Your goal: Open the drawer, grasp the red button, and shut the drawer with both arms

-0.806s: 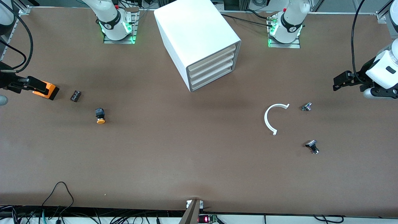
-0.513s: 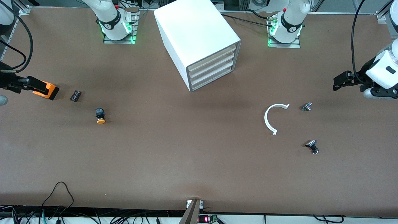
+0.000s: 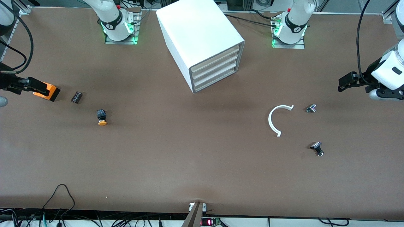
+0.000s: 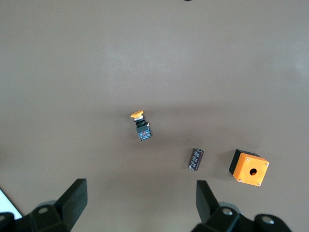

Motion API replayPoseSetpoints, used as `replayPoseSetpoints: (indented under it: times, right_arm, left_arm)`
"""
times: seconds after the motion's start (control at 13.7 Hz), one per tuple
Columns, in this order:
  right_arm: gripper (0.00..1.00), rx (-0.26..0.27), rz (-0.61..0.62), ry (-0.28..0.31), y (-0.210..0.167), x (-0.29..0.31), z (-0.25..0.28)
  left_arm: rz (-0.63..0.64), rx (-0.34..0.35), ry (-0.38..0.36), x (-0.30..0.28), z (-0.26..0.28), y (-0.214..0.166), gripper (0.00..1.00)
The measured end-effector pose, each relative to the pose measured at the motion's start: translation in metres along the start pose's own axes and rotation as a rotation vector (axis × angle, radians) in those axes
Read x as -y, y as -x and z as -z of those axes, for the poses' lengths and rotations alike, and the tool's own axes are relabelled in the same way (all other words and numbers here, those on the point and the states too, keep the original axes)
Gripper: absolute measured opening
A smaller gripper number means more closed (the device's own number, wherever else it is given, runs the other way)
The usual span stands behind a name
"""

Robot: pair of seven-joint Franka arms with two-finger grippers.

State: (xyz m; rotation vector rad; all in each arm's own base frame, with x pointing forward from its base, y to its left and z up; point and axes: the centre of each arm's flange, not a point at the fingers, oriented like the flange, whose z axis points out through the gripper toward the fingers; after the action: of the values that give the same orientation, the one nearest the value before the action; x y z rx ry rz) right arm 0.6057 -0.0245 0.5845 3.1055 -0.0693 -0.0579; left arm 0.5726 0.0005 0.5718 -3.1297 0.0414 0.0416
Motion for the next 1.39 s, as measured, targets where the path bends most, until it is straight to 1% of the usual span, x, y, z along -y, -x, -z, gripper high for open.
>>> replayPoseSetpoints:
  times: [0.44,0.66,0.81,1.1,1.17,1.32,1.39]
  right_arm:
    - [1.0,0.001,0.0,0.0,0.0,-0.001,0.0]
    - [1.0,0.001,0.0,0.0,0.0,-0.001,0.0]
    - [1.0,0.001,-0.001,0.0,0.0,-0.001,0.0]
    - [1.0,0.001,-0.001,0.0,0.0,-0.002,0.0]
    - [1.0,0.001,-0.001,0.0,0.0,-0.002,0.0]
    - [1.0,0.001,-0.001,0.0,0.0,-0.002,0.0]
    - [1.0,0.001,-0.001,0.0,0.0,-0.002,0.0]
  left_arm:
    - [-0.006,-0.022,0.006,-0.004,0.01,-0.003,1.0]
    - [-0.019,-0.017,0.011,-0.012,0.007,-0.005,1.0]
    - [-0.02,0.001,0.012,-0.012,-0.003,-0.009,1.0]
    - [-0.042,0.074,0.02,-0.025,-0.044,-0.024,1.0]
    - [-0.048,0.101,0.021,-0.028,-0.058,-0.025,1.0]
    - [-0.062,0.179,0.031,-0.037,-0.098,-0.024,1.0]
    - [-0.065,0.219,0.053,-0.043,-0.118,-0.023,1.0]
